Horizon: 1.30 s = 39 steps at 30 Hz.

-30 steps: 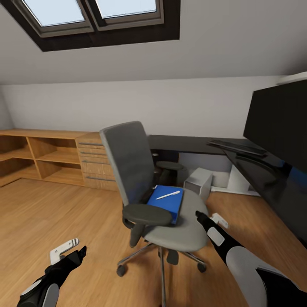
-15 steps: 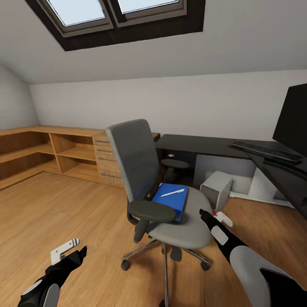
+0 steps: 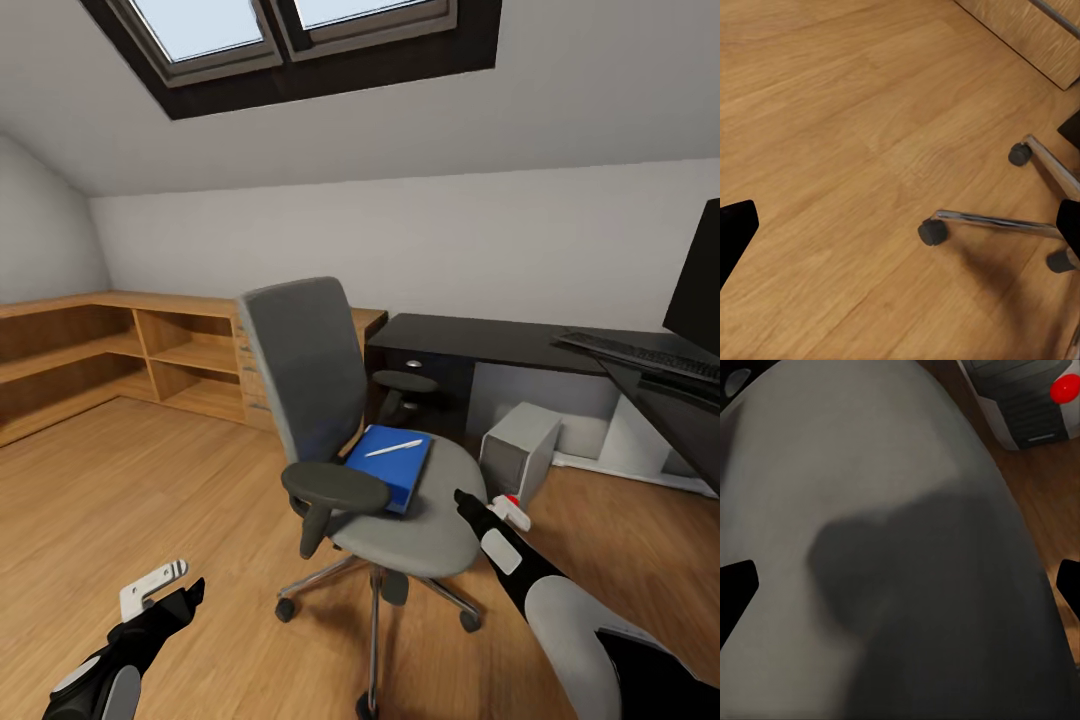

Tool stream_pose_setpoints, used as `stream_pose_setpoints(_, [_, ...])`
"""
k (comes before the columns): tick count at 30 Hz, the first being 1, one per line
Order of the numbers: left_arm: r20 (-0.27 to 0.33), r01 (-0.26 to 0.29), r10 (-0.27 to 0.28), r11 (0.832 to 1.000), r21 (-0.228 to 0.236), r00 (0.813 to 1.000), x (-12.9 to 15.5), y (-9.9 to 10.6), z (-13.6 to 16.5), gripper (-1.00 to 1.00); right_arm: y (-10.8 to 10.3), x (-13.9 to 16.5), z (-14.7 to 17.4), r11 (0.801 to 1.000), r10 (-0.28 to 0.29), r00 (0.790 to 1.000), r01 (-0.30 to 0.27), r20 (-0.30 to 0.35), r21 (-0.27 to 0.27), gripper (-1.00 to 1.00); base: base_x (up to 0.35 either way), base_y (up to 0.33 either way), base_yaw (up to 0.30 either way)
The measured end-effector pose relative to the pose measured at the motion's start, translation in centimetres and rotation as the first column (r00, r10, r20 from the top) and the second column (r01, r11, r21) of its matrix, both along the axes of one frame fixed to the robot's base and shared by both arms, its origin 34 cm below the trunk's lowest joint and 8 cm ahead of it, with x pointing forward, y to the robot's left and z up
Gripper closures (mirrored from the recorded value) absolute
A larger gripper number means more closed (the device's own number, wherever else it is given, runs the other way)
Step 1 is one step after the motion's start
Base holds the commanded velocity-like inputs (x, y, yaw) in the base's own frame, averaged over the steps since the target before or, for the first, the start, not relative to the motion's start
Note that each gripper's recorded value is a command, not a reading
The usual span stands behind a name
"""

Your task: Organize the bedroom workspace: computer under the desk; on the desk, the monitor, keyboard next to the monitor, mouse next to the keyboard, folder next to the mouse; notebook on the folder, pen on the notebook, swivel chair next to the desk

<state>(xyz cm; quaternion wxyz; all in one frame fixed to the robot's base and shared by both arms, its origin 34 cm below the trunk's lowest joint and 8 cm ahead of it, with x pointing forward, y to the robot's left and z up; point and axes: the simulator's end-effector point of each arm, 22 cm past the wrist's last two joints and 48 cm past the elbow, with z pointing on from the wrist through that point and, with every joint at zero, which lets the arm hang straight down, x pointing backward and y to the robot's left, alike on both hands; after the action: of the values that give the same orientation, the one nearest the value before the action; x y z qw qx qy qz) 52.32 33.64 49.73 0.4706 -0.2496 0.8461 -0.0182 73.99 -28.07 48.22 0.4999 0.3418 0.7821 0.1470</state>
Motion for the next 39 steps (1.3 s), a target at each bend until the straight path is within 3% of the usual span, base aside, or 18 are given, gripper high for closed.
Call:
stream_pose_setpoints(12, [-0.002, -0.003, 0.003, 1.0, 0.0, 1.0, 0.1, 0.1, 0.4, -1.0, -0.2, -0.1, 0.1, 1.0, -0.003, 1.0, 0.003, -0.009, 0.001, -1.0, 0.0, 0.0, 0.0])
stream_pose_setpoints(39, [-0.026, 0.004, -0.004, 1.0, 0.01, 1.0, 1.5, 0.1, 5.7, -1.0, -0.6, 1.5, 6.3, 1.0, -0.016, 1.0, 0.016, 0.0, -0.007, -1.0, 0.0, 0.0, 0.0])
